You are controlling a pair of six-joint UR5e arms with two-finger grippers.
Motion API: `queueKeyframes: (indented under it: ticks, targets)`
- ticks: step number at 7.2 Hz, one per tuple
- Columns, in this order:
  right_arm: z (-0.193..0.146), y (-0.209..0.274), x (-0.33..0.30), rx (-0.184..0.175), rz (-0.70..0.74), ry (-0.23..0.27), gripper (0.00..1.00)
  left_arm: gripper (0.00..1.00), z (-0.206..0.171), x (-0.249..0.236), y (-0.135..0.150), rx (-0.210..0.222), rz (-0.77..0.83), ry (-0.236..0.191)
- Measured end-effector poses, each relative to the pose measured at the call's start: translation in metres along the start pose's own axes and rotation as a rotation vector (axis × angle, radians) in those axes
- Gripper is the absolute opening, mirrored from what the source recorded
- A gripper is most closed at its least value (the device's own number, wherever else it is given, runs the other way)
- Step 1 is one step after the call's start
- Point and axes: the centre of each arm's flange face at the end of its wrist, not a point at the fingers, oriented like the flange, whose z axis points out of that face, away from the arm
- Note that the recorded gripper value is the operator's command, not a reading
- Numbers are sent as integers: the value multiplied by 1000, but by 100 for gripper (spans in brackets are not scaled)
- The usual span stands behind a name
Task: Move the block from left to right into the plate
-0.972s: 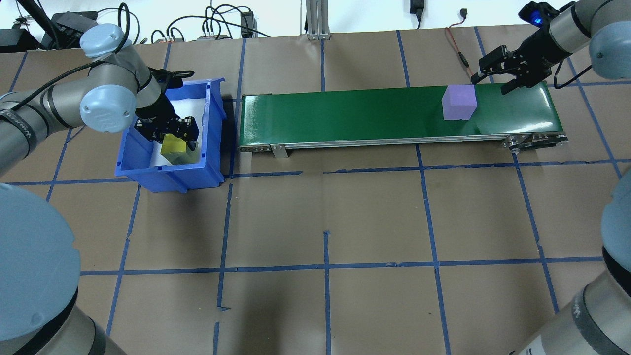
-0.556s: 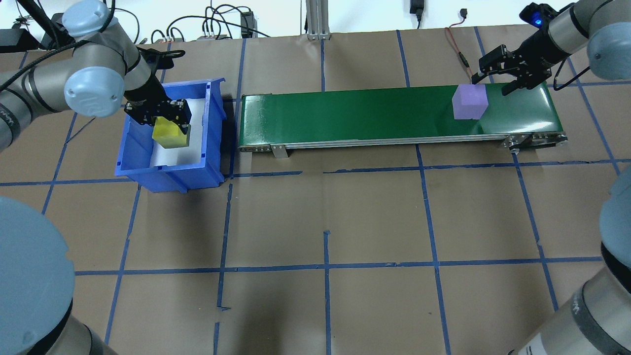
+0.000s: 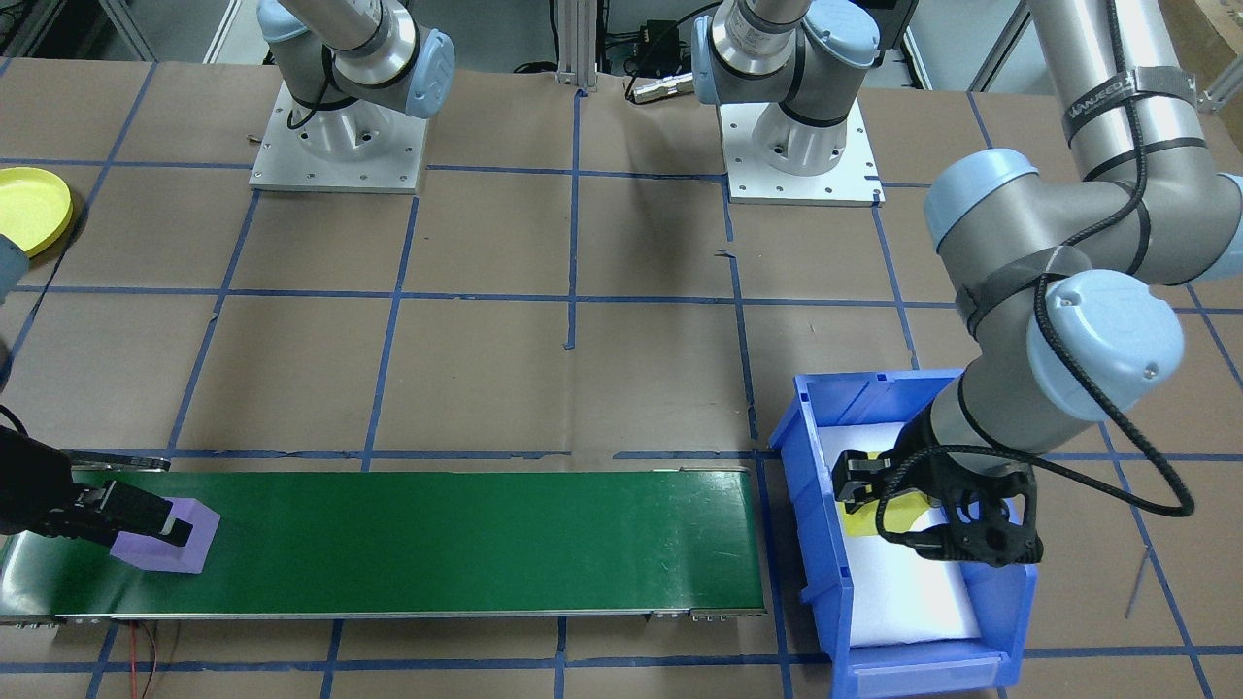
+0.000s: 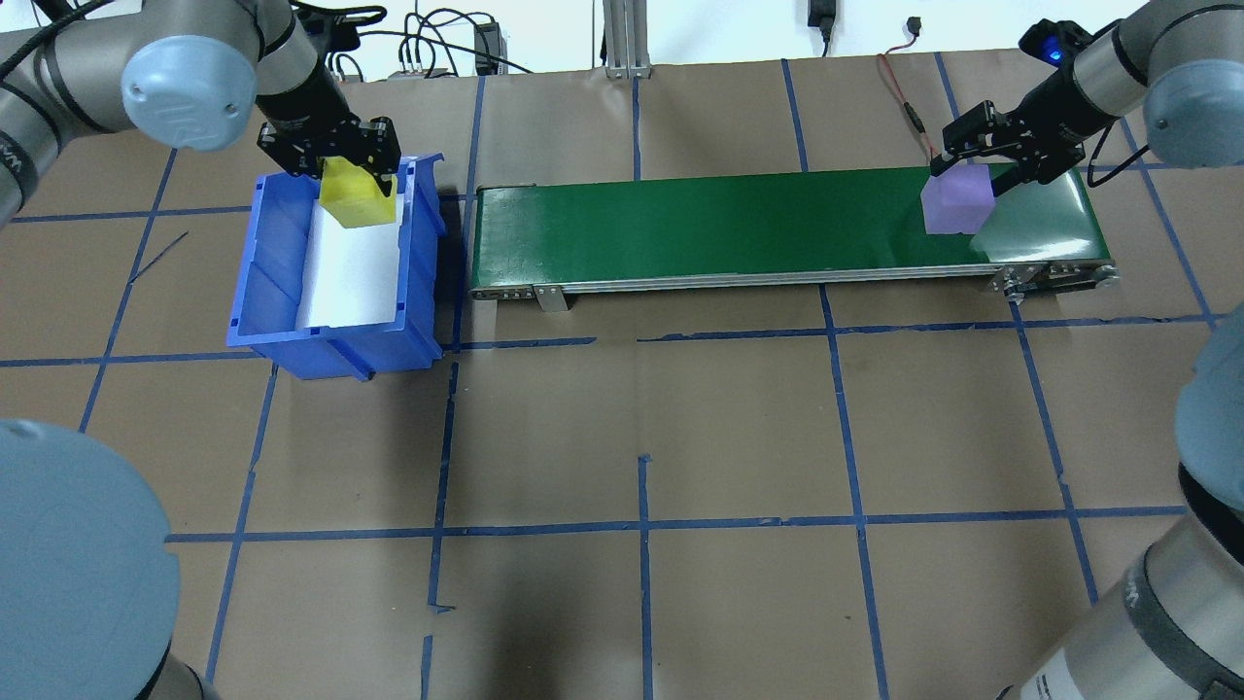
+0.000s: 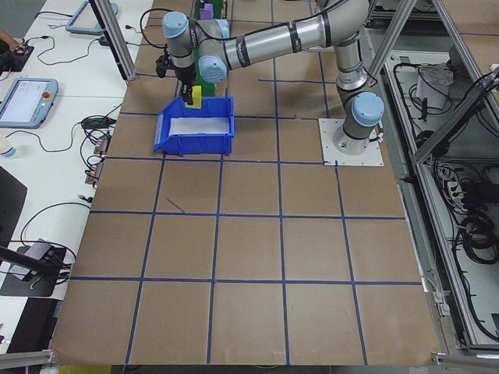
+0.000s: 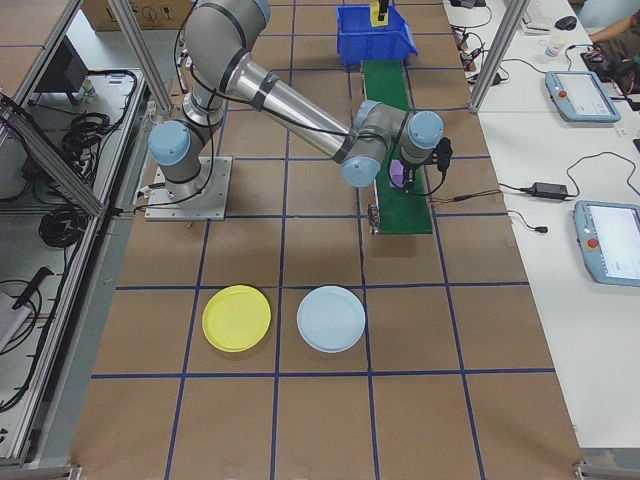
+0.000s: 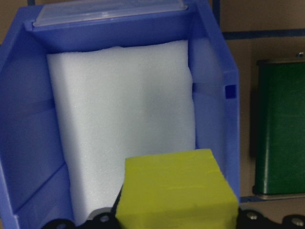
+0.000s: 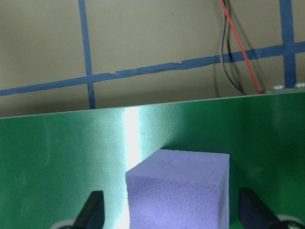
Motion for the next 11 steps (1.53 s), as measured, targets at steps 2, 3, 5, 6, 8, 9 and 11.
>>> queueKeyframes:
  ticks: [2, 3, 5, 6, 8, 9, 11]
  targets:
    - [7, -2, 7, -2, -2, 30, 78, 53, 4, 62, 0, 8, 4, -3]
    - [12, -2, 12, -12, -2, 60, 27, 53, 19, 92, -2, 11, 18, -3]
    - [8, 4, 25, -49, -7, 203, 21, 53, 57, 133, -5, 12, 29, -2]
    - [-1, 5, 25, -48, -16, 249, 21, 71, 70, 140, -5, 10, 32, -1]
    - [-31, 12, 25, -44, -92, 333, 20, 100, 86, 144, -6, 24, 43, 0]
    - [-55, 21, 42, -51, -143, 380, 20, 100, 87, 144, -5, 29, 48, 0]
    - [-104, 61, 143, -85, -229, 401, 20, 100, 51, 147, 1, 81, 53, 6]
